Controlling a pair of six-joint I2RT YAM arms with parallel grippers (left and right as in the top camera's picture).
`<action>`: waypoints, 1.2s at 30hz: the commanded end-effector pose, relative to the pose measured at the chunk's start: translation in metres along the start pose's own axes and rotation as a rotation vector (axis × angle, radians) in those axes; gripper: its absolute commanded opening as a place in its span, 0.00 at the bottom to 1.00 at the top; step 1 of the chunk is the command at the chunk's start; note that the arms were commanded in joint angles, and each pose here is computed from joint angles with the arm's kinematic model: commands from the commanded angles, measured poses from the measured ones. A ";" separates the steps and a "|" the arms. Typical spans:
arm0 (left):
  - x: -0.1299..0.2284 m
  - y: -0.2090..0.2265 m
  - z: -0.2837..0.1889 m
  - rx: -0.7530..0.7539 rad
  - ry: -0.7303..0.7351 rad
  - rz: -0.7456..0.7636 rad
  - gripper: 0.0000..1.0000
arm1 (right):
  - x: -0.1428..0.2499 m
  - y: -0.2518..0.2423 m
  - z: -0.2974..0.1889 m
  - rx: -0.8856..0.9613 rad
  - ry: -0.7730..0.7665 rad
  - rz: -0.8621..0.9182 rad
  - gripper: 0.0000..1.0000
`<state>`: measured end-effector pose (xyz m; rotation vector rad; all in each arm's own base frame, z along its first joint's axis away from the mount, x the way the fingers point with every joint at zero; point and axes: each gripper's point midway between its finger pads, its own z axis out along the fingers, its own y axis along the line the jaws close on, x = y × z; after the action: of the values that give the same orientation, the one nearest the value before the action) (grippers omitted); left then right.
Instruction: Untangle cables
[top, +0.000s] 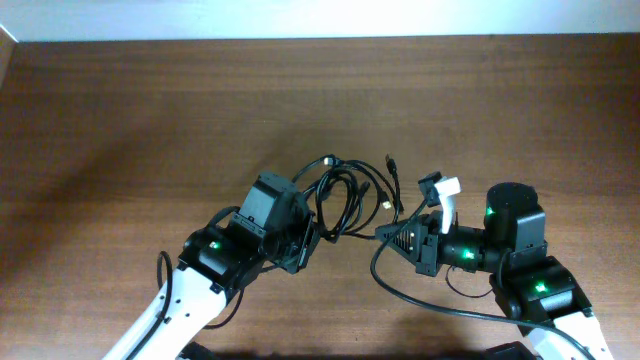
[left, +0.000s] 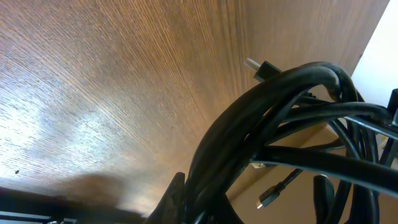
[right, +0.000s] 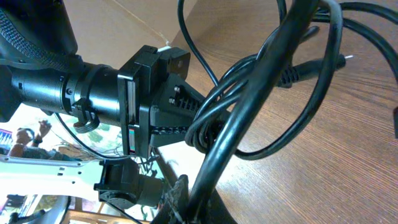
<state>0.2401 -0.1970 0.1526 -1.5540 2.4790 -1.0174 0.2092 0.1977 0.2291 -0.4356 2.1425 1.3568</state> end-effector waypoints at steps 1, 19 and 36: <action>-0.027 -0.007 -0.004 0.034 -0.132 -0.049 0.00 | -0.004 0.009 -0.003 -0.023 -0.012 -0.037 0.15; 0.017 -0.064 -0.007 0.249 -0.151 0.864 0.00 | -0.004 0.009 -0.003 -0.023 -0.012 -0.029 0.62; 0.018 -0.053 -0.004 0.199 -0.148 1.026 0.00 | 0.003 -0.035 -0.017 0.169 -0.028 0.112 0.57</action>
<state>0.2713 -0.2192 0.1829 -0.2055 2.4388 -0.8107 0.2169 0.1731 0.2056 -0.2433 2.2774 1.2614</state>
